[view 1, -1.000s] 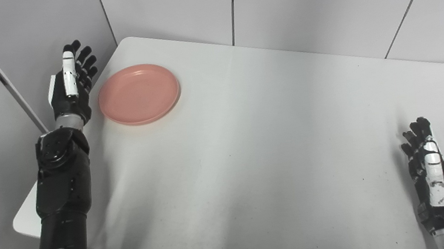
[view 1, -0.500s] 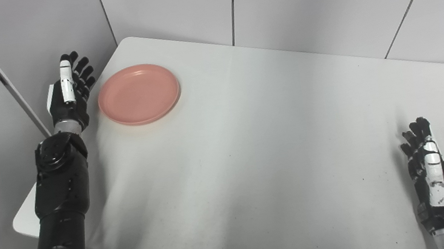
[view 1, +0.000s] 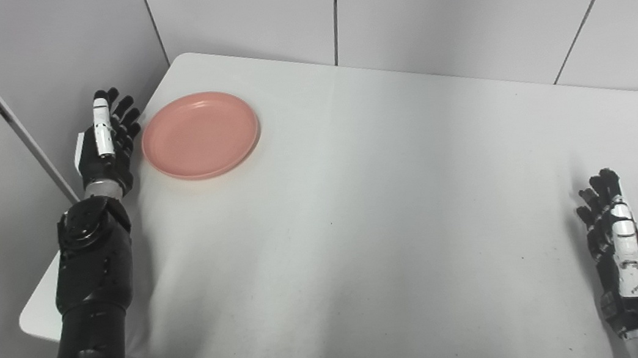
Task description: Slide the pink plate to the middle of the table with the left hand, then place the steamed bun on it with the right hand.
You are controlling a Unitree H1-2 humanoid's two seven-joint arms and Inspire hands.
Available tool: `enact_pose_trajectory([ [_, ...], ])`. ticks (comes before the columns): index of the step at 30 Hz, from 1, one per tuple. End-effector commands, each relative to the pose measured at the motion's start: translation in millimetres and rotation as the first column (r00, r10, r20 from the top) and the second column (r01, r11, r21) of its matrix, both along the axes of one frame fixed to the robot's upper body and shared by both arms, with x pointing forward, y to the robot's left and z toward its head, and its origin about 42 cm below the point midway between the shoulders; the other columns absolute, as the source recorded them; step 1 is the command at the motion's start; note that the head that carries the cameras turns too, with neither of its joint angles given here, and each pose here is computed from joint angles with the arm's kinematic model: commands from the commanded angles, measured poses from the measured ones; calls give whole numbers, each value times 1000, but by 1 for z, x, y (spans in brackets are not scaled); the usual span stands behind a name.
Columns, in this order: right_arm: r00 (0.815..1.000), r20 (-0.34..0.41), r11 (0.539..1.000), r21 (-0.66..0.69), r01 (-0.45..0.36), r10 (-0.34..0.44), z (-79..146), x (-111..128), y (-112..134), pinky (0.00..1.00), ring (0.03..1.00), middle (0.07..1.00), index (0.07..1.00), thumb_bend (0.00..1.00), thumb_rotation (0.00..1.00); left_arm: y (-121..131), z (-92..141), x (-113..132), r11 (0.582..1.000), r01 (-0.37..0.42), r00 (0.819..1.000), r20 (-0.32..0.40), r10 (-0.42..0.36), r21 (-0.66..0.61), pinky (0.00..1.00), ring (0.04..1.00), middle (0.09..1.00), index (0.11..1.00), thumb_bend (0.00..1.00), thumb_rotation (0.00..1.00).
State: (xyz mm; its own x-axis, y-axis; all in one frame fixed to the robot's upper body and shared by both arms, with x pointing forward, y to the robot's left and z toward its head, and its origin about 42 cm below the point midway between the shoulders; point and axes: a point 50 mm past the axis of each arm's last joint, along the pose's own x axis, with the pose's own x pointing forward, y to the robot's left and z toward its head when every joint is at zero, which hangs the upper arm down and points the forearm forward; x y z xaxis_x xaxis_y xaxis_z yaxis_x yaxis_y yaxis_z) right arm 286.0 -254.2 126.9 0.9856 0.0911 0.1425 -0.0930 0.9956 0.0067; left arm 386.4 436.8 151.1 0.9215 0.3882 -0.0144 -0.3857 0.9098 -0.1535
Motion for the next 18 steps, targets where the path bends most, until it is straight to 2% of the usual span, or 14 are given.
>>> enact_pose_trajectory([
  [1,999,-49,1000,4,0,0,-11,-8,-3,1000,1000,1000,1000,283,1000,0,18,11,1000,7,998,59,-9,28,932,904,894,899,421,1000],
  [10,999,-52,1000,5,8,-7,-11,-8,-2,1000,1000,1000,1000,269,1000,-12,2,12,998,47,999,16,-48,41,943,909,898,899,424,1000],
  [18,999,-39,1000,-10,4,-5,-11,-8,-1,1000,1000,1000,1000,270,1000,-40,-5,16,991,128,992,1,-128,48,917,907,897,896,420,1000],
])
